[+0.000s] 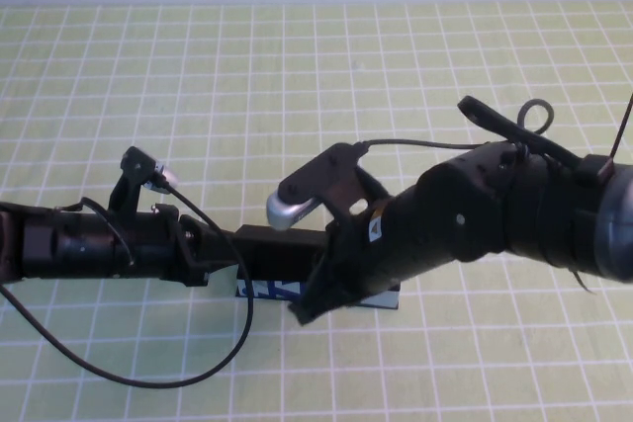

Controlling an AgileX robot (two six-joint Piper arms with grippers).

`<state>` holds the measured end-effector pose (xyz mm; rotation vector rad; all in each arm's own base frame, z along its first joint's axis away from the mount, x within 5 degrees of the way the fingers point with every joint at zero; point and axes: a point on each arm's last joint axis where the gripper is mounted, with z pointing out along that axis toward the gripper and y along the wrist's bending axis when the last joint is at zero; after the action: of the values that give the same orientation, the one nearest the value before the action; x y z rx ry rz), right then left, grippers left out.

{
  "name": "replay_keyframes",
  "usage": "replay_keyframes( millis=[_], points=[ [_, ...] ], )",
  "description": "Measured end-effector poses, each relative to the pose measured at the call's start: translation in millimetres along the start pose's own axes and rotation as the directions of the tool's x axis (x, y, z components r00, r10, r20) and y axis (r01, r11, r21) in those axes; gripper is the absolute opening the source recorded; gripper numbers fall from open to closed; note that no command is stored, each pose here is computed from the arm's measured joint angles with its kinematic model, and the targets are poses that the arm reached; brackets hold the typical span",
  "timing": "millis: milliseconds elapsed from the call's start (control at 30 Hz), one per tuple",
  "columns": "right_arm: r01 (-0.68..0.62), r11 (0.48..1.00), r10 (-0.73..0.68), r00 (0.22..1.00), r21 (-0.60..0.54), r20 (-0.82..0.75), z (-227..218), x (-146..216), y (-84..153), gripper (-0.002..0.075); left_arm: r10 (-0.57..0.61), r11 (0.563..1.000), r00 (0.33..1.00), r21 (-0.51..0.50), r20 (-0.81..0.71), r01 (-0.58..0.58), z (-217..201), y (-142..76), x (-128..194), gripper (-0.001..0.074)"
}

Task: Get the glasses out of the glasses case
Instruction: Pick up the glasses from the glasses case

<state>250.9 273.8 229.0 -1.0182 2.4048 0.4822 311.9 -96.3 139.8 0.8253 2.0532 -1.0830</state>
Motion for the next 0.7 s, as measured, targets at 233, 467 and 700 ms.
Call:
replay_keyframes(
  millis=[233,467,700],
  points=[
    [-0.109,0.992,0.104,0.992,0.065,0.077,4.6,-17.4,-42.2,-0.0016,0.0,1.0,1.0,0.002,-0.005,0.0,0.0,-0.1,0.3,-0.0004],
    [-0.139,0.987,0.13,0.985,0.08,0.112,14.1,-48.2,-65.5,-0.0016,0.0,1.0,1.0,0.002,-0.006,0.0,0.0,-0.2,0.4,-0.0004],
    [-0.192,0.979,0.187,0.98,0.072,0.067,36.4,-65.2,-91.7,-0.0018,0.002,1.0,1.0,0.003,-0.008,-0.002,0.0,-0.3,0.6,-0.0004]
  ],
)
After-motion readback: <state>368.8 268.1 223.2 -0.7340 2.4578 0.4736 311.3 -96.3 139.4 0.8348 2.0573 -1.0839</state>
